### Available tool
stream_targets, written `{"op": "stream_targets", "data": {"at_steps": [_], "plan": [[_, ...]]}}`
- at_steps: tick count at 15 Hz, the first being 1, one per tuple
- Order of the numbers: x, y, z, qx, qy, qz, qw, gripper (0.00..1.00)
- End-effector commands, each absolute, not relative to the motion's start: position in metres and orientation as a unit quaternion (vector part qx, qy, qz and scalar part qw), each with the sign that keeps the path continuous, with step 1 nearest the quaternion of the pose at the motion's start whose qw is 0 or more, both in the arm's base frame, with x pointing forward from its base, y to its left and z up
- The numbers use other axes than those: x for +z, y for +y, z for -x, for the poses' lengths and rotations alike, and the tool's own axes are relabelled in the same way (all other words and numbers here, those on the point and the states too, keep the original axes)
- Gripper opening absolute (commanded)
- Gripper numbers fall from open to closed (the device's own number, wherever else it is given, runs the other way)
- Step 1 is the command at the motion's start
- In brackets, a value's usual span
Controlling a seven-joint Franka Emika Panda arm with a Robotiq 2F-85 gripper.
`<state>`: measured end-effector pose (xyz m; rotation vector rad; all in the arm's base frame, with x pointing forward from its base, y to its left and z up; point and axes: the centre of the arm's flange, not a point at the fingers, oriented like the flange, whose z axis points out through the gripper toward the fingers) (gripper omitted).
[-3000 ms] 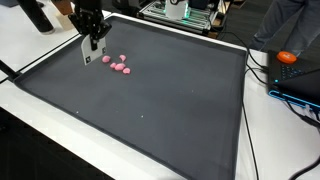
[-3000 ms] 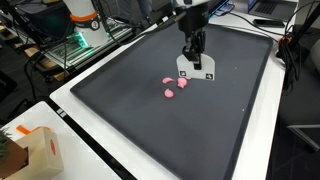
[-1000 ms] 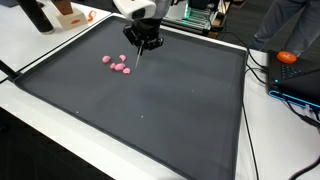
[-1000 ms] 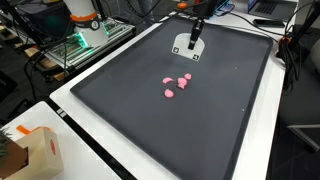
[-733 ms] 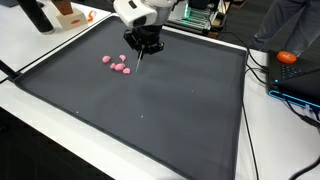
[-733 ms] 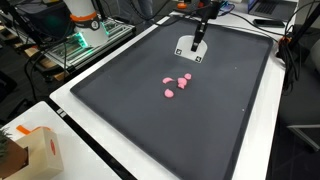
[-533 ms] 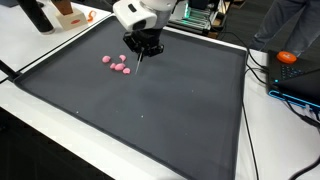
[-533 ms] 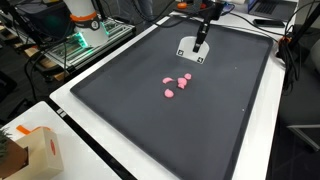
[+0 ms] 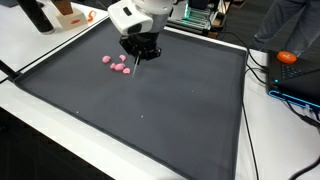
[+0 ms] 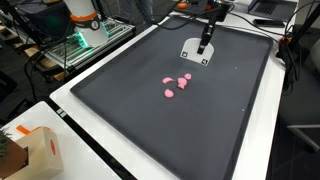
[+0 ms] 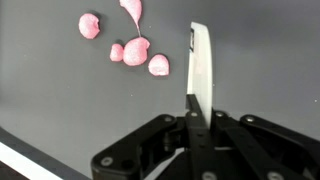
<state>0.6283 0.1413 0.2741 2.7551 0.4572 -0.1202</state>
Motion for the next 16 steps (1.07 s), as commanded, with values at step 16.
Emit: {"op": "stream_targets", "data": {"at_steps": [16], "plan": [[0.323, 0.059, -0.678, -0.055, 0.088, -0.992, 0.066, 0.01]]}}
